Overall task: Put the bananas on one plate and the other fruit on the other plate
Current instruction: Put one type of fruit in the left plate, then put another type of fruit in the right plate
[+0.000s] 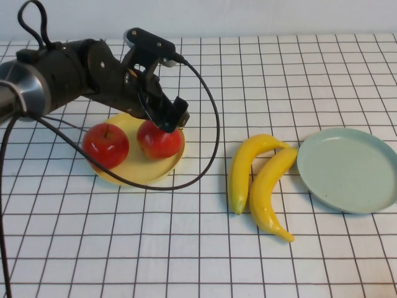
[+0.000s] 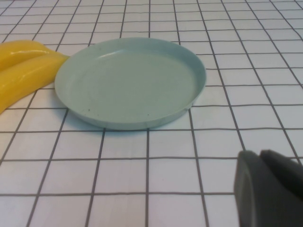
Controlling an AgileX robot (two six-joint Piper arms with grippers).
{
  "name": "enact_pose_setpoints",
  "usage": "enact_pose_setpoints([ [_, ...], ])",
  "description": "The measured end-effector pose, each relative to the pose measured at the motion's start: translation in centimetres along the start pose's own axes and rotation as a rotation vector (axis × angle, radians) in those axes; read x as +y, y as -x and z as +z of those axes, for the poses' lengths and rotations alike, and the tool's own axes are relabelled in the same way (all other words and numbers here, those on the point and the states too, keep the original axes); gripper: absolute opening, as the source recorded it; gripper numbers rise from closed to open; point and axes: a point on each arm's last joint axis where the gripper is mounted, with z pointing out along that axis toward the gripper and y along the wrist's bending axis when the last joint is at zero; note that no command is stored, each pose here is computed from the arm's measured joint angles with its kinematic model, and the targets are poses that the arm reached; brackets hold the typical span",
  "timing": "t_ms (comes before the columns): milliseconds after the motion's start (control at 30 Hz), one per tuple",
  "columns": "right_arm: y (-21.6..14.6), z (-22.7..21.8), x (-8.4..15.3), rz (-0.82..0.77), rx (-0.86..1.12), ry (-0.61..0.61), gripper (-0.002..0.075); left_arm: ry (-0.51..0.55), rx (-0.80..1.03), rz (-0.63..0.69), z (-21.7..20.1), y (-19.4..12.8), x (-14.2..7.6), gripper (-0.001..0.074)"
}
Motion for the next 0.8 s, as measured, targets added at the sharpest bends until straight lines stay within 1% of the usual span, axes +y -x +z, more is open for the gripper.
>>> enact_pose_setpoints([
  [133,0.0,0.0,0.0,0.000,0.000,0.000,-0.0016,0.009,-0.023,0.015,-1.7,0.6,0.0,0.0668],
  [233,0.0,0.0,0.0,0.000,0.000,0.000,-0.0016,0.022,-0.037,0.050,-3.7,1.2,-0.1,0.0668],
  [333,0.0,0.0,0.0,0.000,0.000,0.000,-0.0016,0.024,-0.070,0.110,-6.6,1.9,-0.4,0.0668],
  [433,0.0,0.0,0.0,0.000,0.000,0.000,-0.0016,-0.007,-0.116,0.162,-10.0,2.6,-1.2,0.0666],
  [500,0.0,0.0,0.0,0.000,0.000,0.000,-0.0016,-0.034,-0.145,0.172,-12.3,2.8,-1.8,0.0640],
  [533,0.0,0.0,0.0,0.000,0.000,0.000,-0.0016,-0.046,-0.162,0.172,-13.4,2.8,-2.2,0.0606],
  [567,0.0,0.0,0.0,0.000,0.000,0.000,-0.0016,-0.060,-0.181,0.170,-14.4,2.7,-2.5,0.0557],
  [633,0.0,0.0,0.0,0.000,0.000,0.000,-0.0016,-0.086,-0.212,0.162,-16.0,1.9,-3.3,0.0429],
  [733,0.0,0.0,0.0,0.000,0.000,0.000,-0.0016,-0.118,-0.257,0.108,-17.6,0.1,-4.4,0.0155],
  [767,0.0,0.0,0.0,0.000,0.000,0.000,-0.0016,-0.125,-0.277,0.078,-18.1,-0.7,-4.7,0.0100],
  [800,0.0,0.0,0.0,0.000,0.000,0.000,-0.0016,-0.127,-0.299,0.044,-18.6,-1.5,-5.1,0.0064],
])
